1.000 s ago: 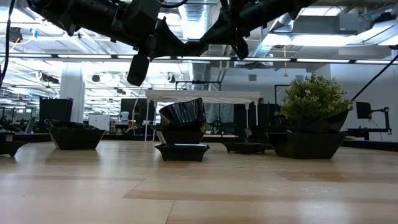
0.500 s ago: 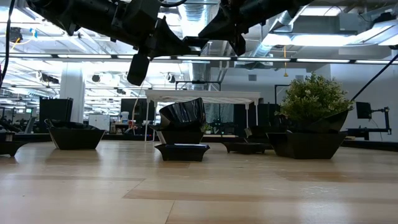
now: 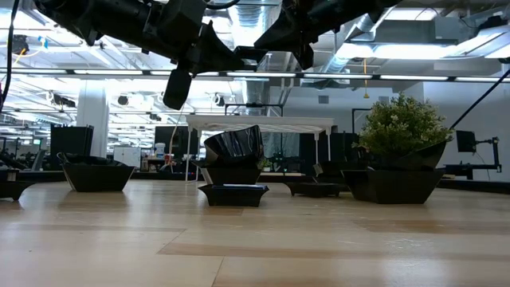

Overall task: Pick & Place Mini shaped plates
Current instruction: Stack the black square plate on top of the black square plate on the shelf

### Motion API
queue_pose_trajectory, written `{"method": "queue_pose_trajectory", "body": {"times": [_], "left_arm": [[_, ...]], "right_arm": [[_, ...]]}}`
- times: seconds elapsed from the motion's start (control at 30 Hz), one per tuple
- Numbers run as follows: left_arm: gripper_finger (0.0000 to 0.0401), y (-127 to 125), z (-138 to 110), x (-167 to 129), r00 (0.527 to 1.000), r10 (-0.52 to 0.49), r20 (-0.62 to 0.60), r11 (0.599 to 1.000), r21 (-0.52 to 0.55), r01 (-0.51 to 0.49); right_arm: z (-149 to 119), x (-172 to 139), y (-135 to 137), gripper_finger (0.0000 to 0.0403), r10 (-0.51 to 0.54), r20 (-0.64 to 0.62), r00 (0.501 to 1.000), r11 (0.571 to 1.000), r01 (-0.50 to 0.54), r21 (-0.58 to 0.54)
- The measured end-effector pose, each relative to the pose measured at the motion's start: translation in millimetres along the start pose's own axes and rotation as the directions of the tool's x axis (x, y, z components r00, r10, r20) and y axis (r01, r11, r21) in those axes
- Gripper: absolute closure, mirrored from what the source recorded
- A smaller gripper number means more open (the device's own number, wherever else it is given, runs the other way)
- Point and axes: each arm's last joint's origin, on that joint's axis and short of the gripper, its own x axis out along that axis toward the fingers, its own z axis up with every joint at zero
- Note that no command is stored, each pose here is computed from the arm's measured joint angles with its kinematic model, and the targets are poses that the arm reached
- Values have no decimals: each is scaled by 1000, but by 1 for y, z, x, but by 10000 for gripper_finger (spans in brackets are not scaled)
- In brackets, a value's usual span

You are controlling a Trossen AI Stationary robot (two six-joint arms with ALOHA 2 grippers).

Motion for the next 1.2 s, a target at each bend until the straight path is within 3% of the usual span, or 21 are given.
{"method": "queue_pose_trajectory", "body": {"times": [0.47,0.77,0.97,1.1,1.2], "left_arm": [[389,0,0,0,1000,-1,1,999,-33,1],[391,-1,0,0,1000,-9,-2,1000,-29,9],[392,-1,-1,0,1000,-2,-23,999,-32,2],[391,7,-5,-3,993,36,-109,991,-120,-49],[393,22,-13,-9,985,86,-151,962,-246,-121]], "right_arm": [[0,0,0,396,-2,-6,1000,999,2,-36],[1,-2,1,316,2,-2,1000,999,-2,-45],[8,-13,3,293,8,31,999,996,-5,-90],[20,-34,4,292,-10,88,996,996,18,-90],[27,-52,3,295,-56,130,990,993,69,-96]]}}
